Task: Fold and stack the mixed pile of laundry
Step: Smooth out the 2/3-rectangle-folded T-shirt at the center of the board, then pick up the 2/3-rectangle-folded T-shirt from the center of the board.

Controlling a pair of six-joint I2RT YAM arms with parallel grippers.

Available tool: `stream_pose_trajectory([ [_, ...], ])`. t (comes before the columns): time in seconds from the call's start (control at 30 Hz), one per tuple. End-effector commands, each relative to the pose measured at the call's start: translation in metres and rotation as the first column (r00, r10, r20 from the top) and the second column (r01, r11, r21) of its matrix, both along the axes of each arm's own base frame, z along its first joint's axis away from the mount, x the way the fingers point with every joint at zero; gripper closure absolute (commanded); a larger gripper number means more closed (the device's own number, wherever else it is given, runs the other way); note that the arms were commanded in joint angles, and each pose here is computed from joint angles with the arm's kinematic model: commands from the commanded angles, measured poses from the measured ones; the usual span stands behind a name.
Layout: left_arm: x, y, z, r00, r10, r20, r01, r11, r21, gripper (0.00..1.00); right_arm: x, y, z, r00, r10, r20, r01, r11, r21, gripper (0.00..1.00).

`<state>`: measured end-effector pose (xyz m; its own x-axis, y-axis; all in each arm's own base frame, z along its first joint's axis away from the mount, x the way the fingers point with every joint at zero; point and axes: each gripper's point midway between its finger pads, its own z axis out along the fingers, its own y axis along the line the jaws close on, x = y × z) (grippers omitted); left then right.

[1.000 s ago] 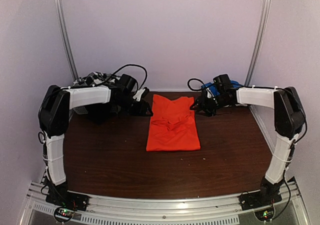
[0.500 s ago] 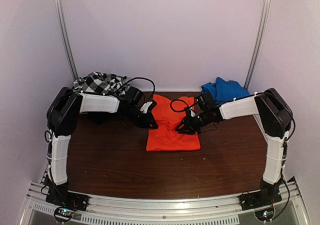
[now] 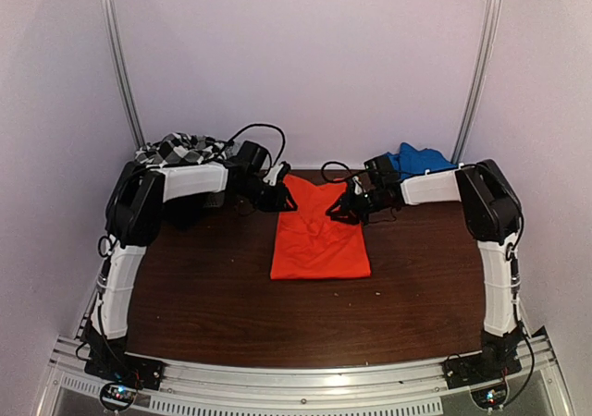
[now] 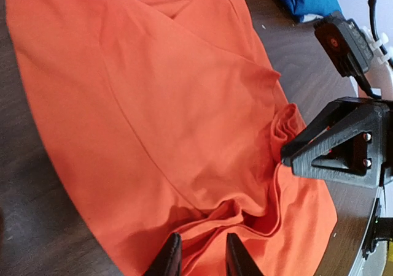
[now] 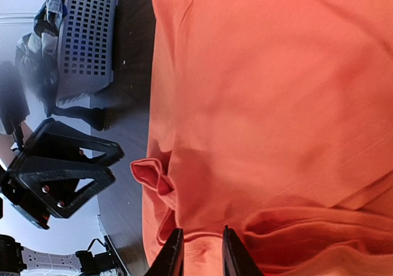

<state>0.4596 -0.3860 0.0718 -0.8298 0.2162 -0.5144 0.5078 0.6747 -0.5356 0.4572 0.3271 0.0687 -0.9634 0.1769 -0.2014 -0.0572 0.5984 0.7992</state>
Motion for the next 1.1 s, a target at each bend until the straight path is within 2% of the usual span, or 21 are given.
stream_pose_trajectory([
  [0.0,0.025,0.027,0.012,0.997,0.071,0.03,-0.072,0.997,0.041,0.71,0.017,-0.034,0.016,0.998,-0.057,0.036,0.058,0.998,-0.017,0.76],
  [0.17,-0.014,0.046,0.03,0.999,0.04,0.029,-0.041,0.998,0.048,0.61,-0.022,-0.04,0.061,0.998,-0.004,0.067,0.003,1.0,0.016,0.66],
  [0.4,-0.106,0.069,0.008,0.994,-0.005,-0.105,0.006,1.0,0.003,0.55,-0.107,-0.075,0.022,0.998,-0.007,-0.068,0.003,0.998,-0.066,0.61],
  [0.53,-0.145,0.066,-0.007,0.985,-0.044,-0.167,0.037,0.998,-0.048,0.53,-0.136,-0.086,-0.001,0.992,-0.015,-0.122,0.002,0.994,-0.108,0.57],
  [0.7,-0.173,0.058,-0.027,0.968,-0.069,-0.242,0.049,0.995,-0.09,0.52,-0.164,-0.093,-0.029,0.982,-0.014,-0.19,-0.014,0.989,-0.148,0.57],
  [0.87,-0.193,0.054,-0.042,0.958,-0.092,-0.271,0.072,0.994,-0.084,0.55,-0.18,-0.092,-0.042,0.977,-0.018,-0.214,-0.014,0.989,-0.147,0.58],
  [1.07,-0.19,0.054,-0.052,0.962,-0.059,-0.267,0.039,0.996,-0.081,0.64,-0.179,-0.089,-0.051,0.976,-0.053,-0.211,0.027,0.992,-0.122,0.65],
])
